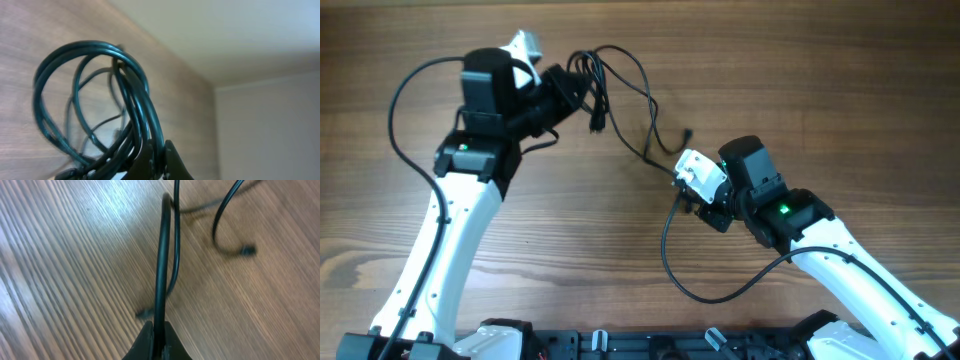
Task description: Untangle cables
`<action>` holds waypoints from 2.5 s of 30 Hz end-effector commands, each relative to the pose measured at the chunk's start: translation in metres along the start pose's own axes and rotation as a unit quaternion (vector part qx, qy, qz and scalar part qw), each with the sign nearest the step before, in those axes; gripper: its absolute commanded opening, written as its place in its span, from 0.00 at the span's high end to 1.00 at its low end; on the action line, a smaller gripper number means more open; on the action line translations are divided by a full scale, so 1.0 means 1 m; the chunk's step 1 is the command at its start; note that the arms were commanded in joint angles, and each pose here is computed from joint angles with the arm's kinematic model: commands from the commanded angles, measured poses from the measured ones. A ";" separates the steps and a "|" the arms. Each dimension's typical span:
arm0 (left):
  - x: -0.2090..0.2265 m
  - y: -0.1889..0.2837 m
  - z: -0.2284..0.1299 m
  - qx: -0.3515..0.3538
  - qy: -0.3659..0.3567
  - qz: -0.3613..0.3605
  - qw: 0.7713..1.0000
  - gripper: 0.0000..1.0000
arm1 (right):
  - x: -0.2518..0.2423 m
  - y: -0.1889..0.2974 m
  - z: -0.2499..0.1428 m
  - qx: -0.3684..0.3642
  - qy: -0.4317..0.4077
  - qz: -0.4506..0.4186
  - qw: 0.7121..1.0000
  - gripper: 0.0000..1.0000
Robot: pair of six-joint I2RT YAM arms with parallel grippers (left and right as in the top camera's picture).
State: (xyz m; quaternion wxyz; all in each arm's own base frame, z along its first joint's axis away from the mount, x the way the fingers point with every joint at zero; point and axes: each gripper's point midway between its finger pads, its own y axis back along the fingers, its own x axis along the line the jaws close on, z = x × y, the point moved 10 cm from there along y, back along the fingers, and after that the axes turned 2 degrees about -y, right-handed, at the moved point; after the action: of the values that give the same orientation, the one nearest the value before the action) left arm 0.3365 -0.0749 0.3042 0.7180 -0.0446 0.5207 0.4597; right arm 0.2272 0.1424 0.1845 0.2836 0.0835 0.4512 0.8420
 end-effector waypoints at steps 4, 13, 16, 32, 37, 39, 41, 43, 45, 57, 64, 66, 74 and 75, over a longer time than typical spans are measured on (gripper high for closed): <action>-0.006 0.035 0.030 0.013 0.042 -0.122 0.992 0.96 | -0.017 0.007 -0.005 0.044 -0.061 -0.126 0.989 0.96; -0.001 0.066 0.042 0.029 0.032 -0.174 0.984 0.96 | -0.035 0.013 -0.012 0.043 -0.212 -0.233 0.948 0.00; -0.002 0.067 0.040 0.043 0.022 -0.186 0.981 0.96 | -0.031 0.010 -0.004 0.010 -0.221 -0.182 0.958 0.00; 0.008 0.071 0.002 0.135 -0.152 -0.262 0.943 0.96 | -0.021 0.027 0.072 -0.265 -0.336 0.085 0.900 0.00; 0.006 0.067 -0.011 0.161 -0.149 -0.266 0.939 0.96 | -0.020 0.040 0.090 -0.330 -0.287 0.126 0.890 0.00; 0.000 0.063 -0.016 0.173 -0.153 -0.273 0.934 0.96 | -0.020 0.044 0.094 -0.345 -0.278 0.130 0.887 0.00; -0.005 0.059 -0.022 0.186 -0.157 -0.281 0.928 0.96 | -0.021 0.046 0.096 -0.354 -0.274 0.129 0.885 0.00; -0.013 0.054 -0.030 0.201 -0.166 -0.292 0.920 0.96 | -0.021 0.048 0.098 -0.361 -0.281 0.135 0.879 0.00; -0.018 0.050 -0.035 0.209 -0.173 -0.300 0.915 0.96 | -0.021 0.048 0.099 -0.364 -0.290 0.138 0.875 0.00; -0.023 0.048 -0.038 0.214 -0.180 -0.306 0.910 0.96 | -0.023 0.054 0.104 -0.362 -0.410 0.194 0.815 0.00; -0.024 0.047 -0.040 0.217 -0.181 -0.309 0.908 0.96 | -0.019 0.060 0.109 -0.365 -0.413 0.242 0.799 0.33; -0.027 0.046 -0.044 0.224 -0.183 -0.313 0.905 0.96 | -0.019 0.060 0.109 -0.366 -0.412 0.243 0.799 0.41; -0.037 0.041 -0.054 0.238 -0.196 -0.327 0.893 0.96 | -0.017 0.059 0.108 -0.359 -0.411 0.248 0.801 0.41; -0.037 0.041 -0.054 0.238 -0.197 -0.327 0.893 0.96 | -0.017 0.059 0.108 -0.358 -0.411 0.248 0.801 0.47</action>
State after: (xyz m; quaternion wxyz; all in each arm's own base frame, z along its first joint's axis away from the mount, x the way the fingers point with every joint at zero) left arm 0.2748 -0.1007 0.3168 0.8896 0.0545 0.4465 0.0798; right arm 0.2630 0.1844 0.2909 0.2459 0.4253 -0.0760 0.8677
